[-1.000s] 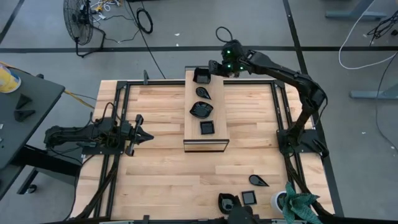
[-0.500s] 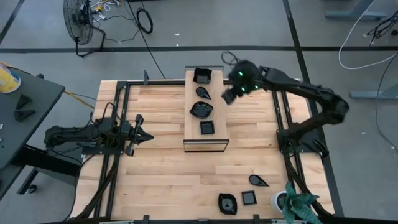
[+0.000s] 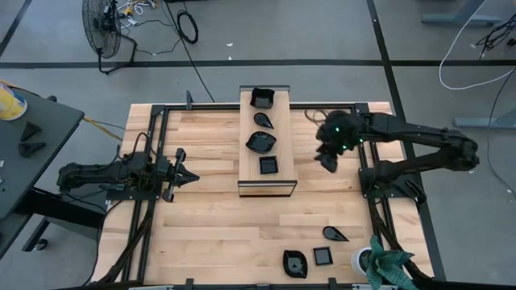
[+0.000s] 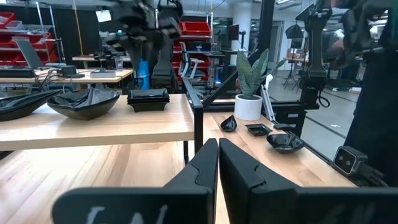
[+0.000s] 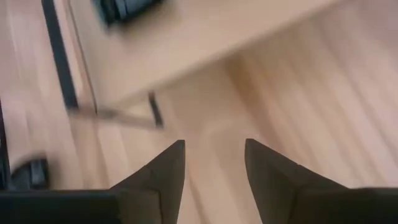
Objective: Pick & Place Mini shaped plates
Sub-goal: Stack the drop-shaped plate on top of the drop-shaped plate on the shelf
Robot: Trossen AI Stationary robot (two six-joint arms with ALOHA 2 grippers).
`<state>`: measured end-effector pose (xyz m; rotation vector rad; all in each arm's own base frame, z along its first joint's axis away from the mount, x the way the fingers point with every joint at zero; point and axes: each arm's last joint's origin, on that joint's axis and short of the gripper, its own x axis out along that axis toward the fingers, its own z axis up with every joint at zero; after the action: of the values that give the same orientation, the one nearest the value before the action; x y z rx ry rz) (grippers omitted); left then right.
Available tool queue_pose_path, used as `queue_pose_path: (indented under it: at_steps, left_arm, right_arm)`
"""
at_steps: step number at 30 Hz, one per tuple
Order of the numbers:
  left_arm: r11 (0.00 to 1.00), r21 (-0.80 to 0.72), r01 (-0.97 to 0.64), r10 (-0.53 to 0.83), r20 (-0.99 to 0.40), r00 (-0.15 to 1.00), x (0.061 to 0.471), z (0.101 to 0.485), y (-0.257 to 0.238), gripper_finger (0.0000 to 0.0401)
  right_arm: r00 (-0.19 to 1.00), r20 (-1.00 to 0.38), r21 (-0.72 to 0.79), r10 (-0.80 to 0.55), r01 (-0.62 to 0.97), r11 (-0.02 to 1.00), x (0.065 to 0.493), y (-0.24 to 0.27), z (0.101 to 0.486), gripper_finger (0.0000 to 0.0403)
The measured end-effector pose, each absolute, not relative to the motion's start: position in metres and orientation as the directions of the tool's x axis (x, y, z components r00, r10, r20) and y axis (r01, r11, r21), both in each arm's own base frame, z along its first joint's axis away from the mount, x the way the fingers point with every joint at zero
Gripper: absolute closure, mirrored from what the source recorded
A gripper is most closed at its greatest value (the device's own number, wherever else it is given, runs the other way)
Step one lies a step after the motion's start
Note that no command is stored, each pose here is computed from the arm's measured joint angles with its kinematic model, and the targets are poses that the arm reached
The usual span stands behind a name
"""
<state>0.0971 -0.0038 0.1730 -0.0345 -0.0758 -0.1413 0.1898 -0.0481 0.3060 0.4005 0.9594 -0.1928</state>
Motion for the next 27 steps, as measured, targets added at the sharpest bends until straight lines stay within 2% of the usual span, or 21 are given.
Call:
queue_pose_path:
  at_steps: [9, 21, 27]
  left_arm:
    - [0.989, -0.029, 0.142, -0.140, 0.078, 0.987, 0.097, 0.173, -0.004, 0.0383]
    - [0.989, -0.029, 0.142, -0.139, 0.078, 0.987, 0.097, 0.173, -0.004, 0.0383]
    - [0.989, -0.029, 0.142, -0.139, 0.078, 0.987, 0.097, 0.173, -0.004, 0.0383]
  right_arm:
    - [0.326, -0.935, 0.228, 0.137, 0.261, 0.938, 0.169, -0.014, 0.271, 0.0234]
    - [0.079, -0.978, 0.209, 0.194, 0.410, 0.888, 0.165, 0.031, 0.223, 0.0234]
    - [-0.018, -0.964, 0.225, 0.267, 0.482, 0.847, 0.168, 0.054, 0.204, 0.0234]
